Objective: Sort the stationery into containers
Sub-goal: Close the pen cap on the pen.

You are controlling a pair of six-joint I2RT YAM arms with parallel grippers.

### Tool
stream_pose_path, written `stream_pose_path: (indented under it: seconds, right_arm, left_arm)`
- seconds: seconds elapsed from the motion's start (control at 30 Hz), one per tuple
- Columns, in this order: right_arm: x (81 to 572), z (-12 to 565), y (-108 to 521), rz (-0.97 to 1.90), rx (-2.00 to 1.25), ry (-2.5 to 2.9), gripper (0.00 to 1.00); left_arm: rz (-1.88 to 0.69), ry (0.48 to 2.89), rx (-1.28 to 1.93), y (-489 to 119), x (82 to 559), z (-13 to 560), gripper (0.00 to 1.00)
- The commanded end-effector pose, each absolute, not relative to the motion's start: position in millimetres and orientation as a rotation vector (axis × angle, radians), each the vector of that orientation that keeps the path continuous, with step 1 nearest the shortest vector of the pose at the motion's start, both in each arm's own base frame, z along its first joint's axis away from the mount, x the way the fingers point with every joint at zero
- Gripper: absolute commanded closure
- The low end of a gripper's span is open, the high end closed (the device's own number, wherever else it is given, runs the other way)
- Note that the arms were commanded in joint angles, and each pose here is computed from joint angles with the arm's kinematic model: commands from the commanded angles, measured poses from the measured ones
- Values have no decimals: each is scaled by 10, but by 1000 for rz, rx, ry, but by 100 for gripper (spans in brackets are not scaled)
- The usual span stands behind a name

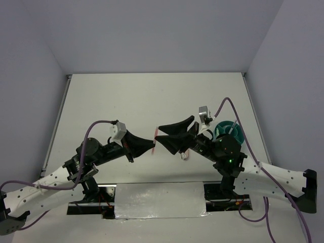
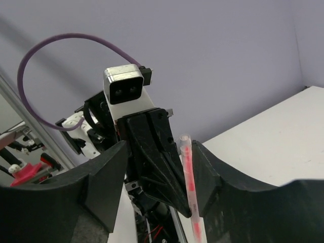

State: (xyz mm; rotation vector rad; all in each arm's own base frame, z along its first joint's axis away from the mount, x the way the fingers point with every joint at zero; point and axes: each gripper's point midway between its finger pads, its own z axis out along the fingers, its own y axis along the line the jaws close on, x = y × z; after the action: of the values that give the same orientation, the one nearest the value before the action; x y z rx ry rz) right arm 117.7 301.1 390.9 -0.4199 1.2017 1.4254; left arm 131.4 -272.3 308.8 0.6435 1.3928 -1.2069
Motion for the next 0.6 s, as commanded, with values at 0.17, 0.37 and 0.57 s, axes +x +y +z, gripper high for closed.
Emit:
stream_pose_path:
  seconds: [0.17,0.37,0.57]
  right_arm:
    - [1185,3743,3122,1380,-467,1256,38]
    - [1216,3719,3150,1358,-475,1262,38]
    - [1216,3659,3228,1351,-511,1254,47]
  left_arm:
    - [-1216,1248,569,-2630,1342,3489,100]
    - [-1224,1238,570,-2630,1327,3508,100]
    - [-1265,1228,582,-2676,1285,3523,100]
